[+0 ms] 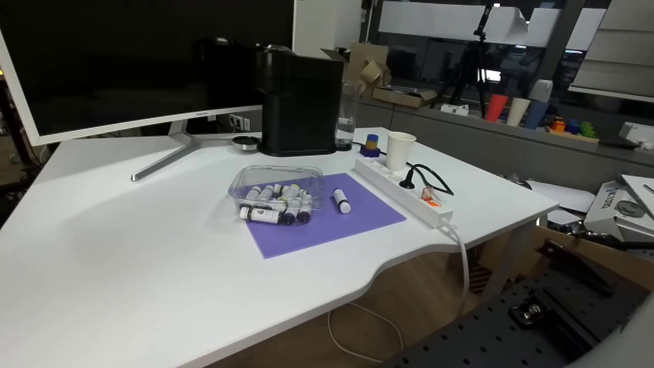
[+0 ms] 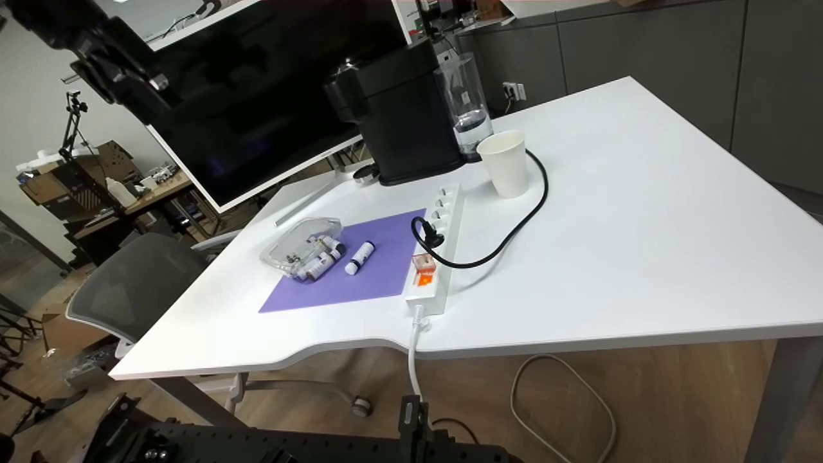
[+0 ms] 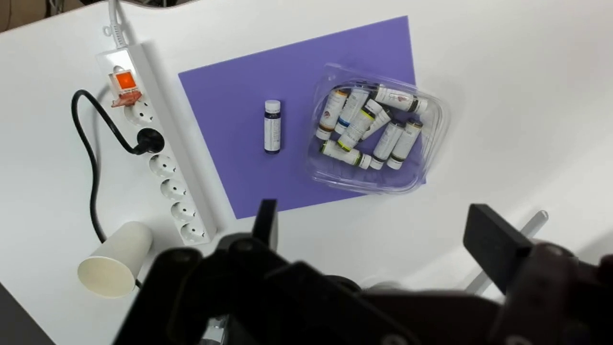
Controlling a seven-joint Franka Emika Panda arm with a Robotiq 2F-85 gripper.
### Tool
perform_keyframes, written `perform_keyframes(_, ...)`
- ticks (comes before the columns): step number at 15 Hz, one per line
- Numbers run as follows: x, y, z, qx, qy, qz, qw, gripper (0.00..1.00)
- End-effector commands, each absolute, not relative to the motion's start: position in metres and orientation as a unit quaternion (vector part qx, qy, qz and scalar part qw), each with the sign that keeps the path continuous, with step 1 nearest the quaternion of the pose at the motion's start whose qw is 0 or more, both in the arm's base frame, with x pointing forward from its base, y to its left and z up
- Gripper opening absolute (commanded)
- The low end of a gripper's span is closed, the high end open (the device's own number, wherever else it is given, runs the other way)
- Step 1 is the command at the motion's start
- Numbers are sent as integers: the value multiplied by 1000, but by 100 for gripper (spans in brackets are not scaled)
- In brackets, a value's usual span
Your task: Press the power switch on the extension cord
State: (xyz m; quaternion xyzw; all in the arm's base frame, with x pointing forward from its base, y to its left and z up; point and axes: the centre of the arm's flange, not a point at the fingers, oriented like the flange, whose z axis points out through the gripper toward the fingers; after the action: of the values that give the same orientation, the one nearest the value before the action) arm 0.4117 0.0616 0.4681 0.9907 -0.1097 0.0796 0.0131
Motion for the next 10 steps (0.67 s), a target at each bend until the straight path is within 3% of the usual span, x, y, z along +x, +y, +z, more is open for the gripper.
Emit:
perform_keyframes(1, 428, 11, 428, 994, -93, 60, 1, 100)
perform_keyframes(8, 441, -93, 353, 999, -45, -3, -8, 100)
perform_keyframes(10, 429, -85, 353, 998, -58, 0, -16, 100)
